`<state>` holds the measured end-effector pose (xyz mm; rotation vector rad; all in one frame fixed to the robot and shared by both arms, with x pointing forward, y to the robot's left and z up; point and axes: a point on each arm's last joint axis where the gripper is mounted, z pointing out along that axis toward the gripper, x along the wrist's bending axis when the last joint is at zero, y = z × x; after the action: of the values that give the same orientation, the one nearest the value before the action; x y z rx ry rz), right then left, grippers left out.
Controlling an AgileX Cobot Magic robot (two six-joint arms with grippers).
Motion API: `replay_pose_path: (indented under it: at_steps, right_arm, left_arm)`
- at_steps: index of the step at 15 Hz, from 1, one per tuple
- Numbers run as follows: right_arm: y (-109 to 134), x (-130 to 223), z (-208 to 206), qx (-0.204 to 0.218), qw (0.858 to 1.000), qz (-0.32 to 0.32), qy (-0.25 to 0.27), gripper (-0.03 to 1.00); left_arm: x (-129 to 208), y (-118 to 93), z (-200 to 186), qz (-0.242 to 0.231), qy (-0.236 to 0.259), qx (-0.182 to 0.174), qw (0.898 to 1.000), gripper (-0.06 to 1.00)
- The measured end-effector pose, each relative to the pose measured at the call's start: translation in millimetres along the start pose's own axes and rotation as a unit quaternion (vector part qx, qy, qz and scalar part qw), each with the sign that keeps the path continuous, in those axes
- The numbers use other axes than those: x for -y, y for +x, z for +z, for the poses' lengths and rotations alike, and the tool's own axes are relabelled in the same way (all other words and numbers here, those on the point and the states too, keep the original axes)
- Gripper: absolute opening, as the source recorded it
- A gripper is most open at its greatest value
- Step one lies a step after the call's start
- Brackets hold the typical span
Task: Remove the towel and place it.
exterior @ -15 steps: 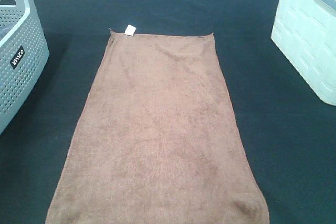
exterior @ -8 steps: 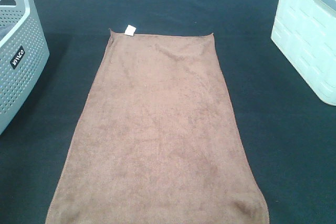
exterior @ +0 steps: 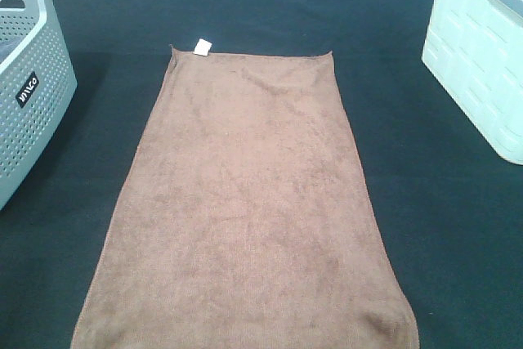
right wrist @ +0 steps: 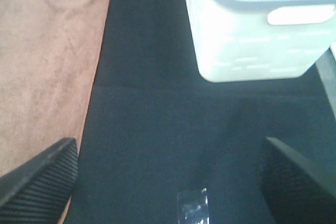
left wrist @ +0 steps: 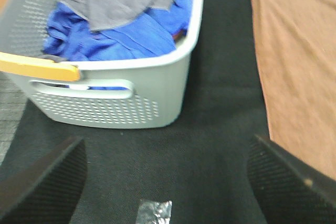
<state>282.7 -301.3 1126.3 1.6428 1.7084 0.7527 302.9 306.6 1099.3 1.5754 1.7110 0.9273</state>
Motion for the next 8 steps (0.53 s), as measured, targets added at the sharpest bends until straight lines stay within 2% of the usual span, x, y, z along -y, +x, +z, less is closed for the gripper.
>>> replay_pose_path:
  at_steps: [3,5,8]
  right_arm:
    - [0,19,-26,0.003,0.998,0.000,-0.060,0.85]
    - [1,36,-38,0.004,0.996,0.002,-0.089,0.85]
    - [2,67,-36,0.004,0.996,0.002,-0.090,0.85]
  left_arm:
    - [2,-6,0,0.045,0.002,0.037,0.998,0.78]
    - [6,-6,-8,0.064,-0.012,0.040,0.997,0.78]
    - [19,-5,-29,0.066,-0.058,0.037,0.995,0.78]
